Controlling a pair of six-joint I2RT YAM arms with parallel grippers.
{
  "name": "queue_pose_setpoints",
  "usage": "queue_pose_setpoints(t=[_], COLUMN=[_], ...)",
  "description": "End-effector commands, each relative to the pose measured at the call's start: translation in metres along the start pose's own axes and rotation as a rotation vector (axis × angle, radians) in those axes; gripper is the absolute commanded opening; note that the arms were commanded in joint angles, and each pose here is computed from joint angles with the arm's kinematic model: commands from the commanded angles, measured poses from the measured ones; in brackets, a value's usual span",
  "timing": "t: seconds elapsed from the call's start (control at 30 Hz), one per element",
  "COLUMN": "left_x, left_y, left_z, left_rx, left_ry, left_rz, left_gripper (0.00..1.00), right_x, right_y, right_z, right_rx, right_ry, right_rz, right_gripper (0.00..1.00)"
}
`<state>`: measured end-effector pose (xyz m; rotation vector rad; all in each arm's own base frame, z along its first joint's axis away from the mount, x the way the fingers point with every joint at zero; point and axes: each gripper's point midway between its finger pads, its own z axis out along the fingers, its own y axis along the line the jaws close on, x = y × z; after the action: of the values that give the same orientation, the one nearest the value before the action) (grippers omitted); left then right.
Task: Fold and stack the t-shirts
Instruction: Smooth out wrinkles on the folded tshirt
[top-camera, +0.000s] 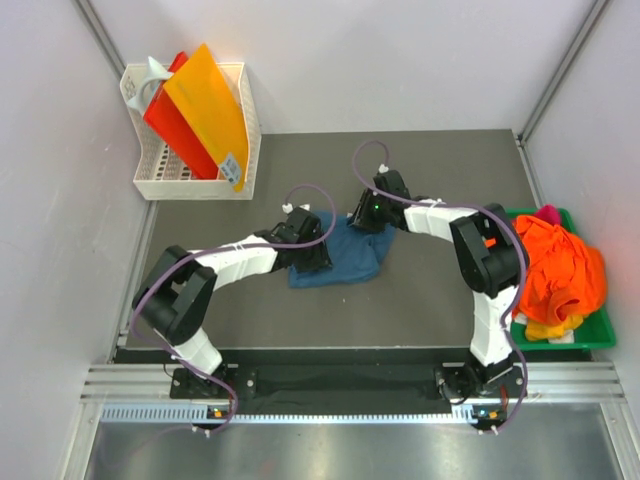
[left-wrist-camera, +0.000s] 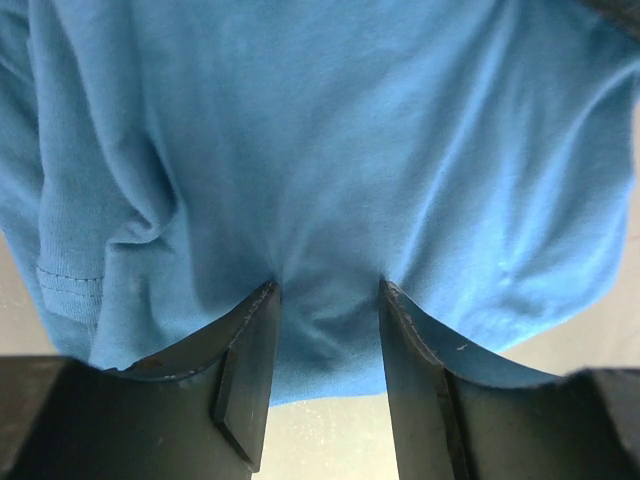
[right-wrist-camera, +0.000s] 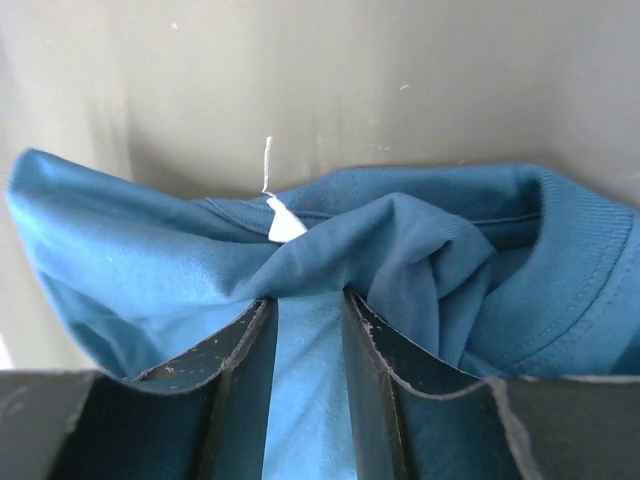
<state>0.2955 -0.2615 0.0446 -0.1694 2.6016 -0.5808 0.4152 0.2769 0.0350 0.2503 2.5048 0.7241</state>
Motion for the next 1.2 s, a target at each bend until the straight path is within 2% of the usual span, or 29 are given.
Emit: queue_pose_setpoints(t=[0.0,0.27,0.4,0.47,0.6,0.73,0.87,1.17], left_x=[0.017,0.049,0.039,0.023,-0.017,-0.049,-0.059,-0.027], left_y=[0.01,0.04,0.044,0.036,0.007,-0.022,-0.038,-0.026], left_z=[-0.002,-0.005,-0.011,-0.02,-0.049,-0.075,-0.07,0.0], left_rx=[-0.024,-0.088,-0.113,-0.095,-0.014,0.056,0.096,0.068], left_ry=[0.023,0.084,0.036,-0.015,-0.151,-0.25,-0.259,-0.113], left_rz=[-0.016,-0.034,-0.008,0.022,0.058,0.075,0.071,0.01], left_gripper=[0.49,0.49,0.48,0.48,0.5,0.51,0.51,0.49], right_x=[-0.002,0.011,-0.001,-0.014,-0.065,-0.082,-0.067,0.036], right_y=[-0.054,-0.065,-0.056,-0.042,0.022,0.059,0.068,0.01], right_z=[0.008,0.012,0.002,-0.009,-0.061,-0.1,-0.109,-0.07], right_rx=[0.072,0.07,0.051,0.02,-0.077,-0.163,-0.216,-0.164], right_ry=[0.016,0.059,0.029,-0.011,-0.157,-0.224,-0.205,-0.017], right_rz=[0.134,0.125,0.064,0.014,-0.096,-0.12,-0.11,-0.064], right_gripper=[0.33,0.34,0.34,0.34,0.38,0.4,0.4,0.38])
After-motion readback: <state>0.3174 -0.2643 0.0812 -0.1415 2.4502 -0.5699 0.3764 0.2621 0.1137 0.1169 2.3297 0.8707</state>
